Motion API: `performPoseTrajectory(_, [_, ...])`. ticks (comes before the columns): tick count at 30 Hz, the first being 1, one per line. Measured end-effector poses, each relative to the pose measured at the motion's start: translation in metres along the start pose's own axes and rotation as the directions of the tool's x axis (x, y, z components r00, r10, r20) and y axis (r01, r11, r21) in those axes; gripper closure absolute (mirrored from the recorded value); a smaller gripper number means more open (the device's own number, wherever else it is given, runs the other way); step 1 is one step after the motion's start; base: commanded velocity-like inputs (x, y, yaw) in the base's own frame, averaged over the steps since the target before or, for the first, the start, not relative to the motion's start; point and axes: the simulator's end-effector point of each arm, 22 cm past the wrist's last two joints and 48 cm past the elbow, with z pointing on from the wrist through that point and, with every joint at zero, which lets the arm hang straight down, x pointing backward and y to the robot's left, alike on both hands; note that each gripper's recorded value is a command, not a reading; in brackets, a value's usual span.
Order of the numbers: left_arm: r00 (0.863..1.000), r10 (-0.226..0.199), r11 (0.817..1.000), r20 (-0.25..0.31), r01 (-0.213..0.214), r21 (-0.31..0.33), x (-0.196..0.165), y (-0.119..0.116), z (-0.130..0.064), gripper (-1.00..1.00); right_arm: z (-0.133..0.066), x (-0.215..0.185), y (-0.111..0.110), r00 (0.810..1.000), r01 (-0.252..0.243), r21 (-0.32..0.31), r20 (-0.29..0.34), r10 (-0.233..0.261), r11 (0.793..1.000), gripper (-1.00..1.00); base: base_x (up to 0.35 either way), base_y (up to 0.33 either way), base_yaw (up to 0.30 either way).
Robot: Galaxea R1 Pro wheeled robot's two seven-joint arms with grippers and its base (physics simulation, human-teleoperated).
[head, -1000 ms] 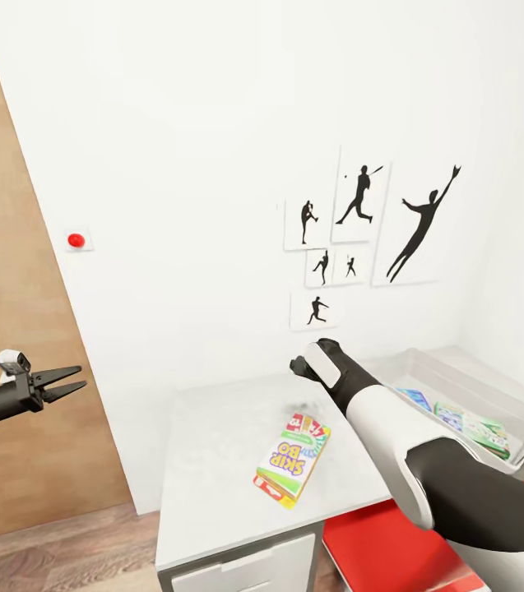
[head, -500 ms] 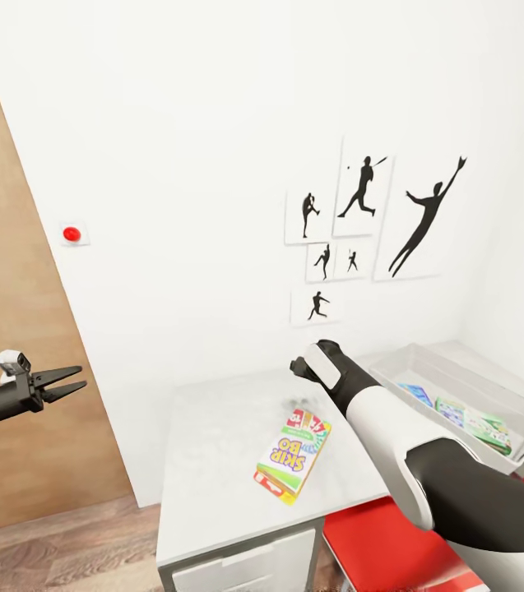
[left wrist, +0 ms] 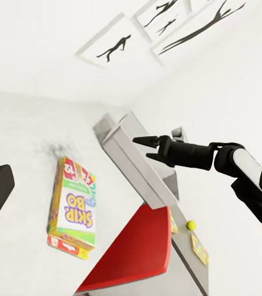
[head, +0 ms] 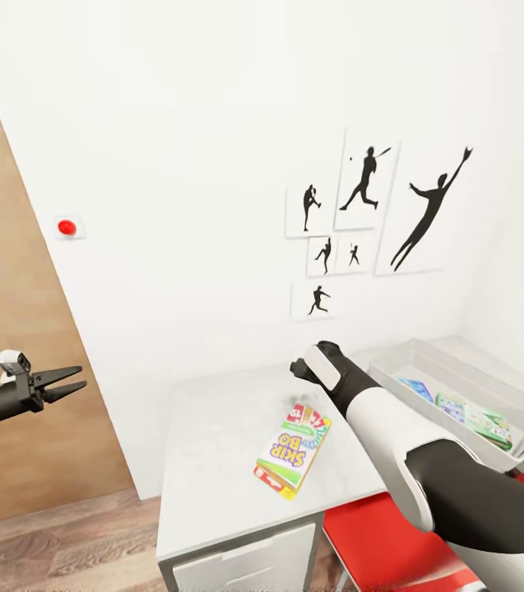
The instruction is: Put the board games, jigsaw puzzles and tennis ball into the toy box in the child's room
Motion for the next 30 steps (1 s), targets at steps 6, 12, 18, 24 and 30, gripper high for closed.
performPoseTrajectory(6, [1.000, -0.007, 1.000, -0.004, 0.007, -0.004, 0.002, 0.005, 0.002, -1.00, 0.007, 0.007, -0.002, 1.000, -0.001, 0.004, -0.014, 0.001, 1.000, -1.00, 0.000, 0.000, 0.000])
performPoseTrajectory(12, [1.000, -0.015, 1.000, -0.008, 0.015, -0.009, 0.004, 0.010, 0.003, -1.00, 0.012, 0.012, -0.003, 1.000, 0.000, 0.007, -0.024, 0.000, 1.000, -1.00, 0.041, 0.085, 0.000])
performPoseTrajectory(18, [1.000, -0.022, 1.000, -0.013, 0.022, -0.015, 0.006, 0.015, 0.005, -1.00, 0.018, 0.016, -0.004, 0.999, 0.001, 0.011, -0.035, -0.001, 1.000, -1.00, 0.070, 0.083, 0.000])
performPoseTrajectory(24, [0.999, -0.030, 0.999, -0.017, 0.029, -0.020, 0.009, 0.020, 0.006, -1.00, 0.023, 0.021, -0.006, 0.999, 0.002, 0.015, -0.044, -0.001, 1.000, -1.00, 0.054, 0.014, 0.000])
performPoseTrajectory(30, [0.999, -0.038, 0.999, -0.021, 0.037, -0.024, 0.011, 0.025, 0.008, -1.00, 0.031, 0.021, -0.017, 0.999, -0.002, 0.031, -0.050, 0.004, 1.000, -1.00, 0.113, 0.011, 0.000])
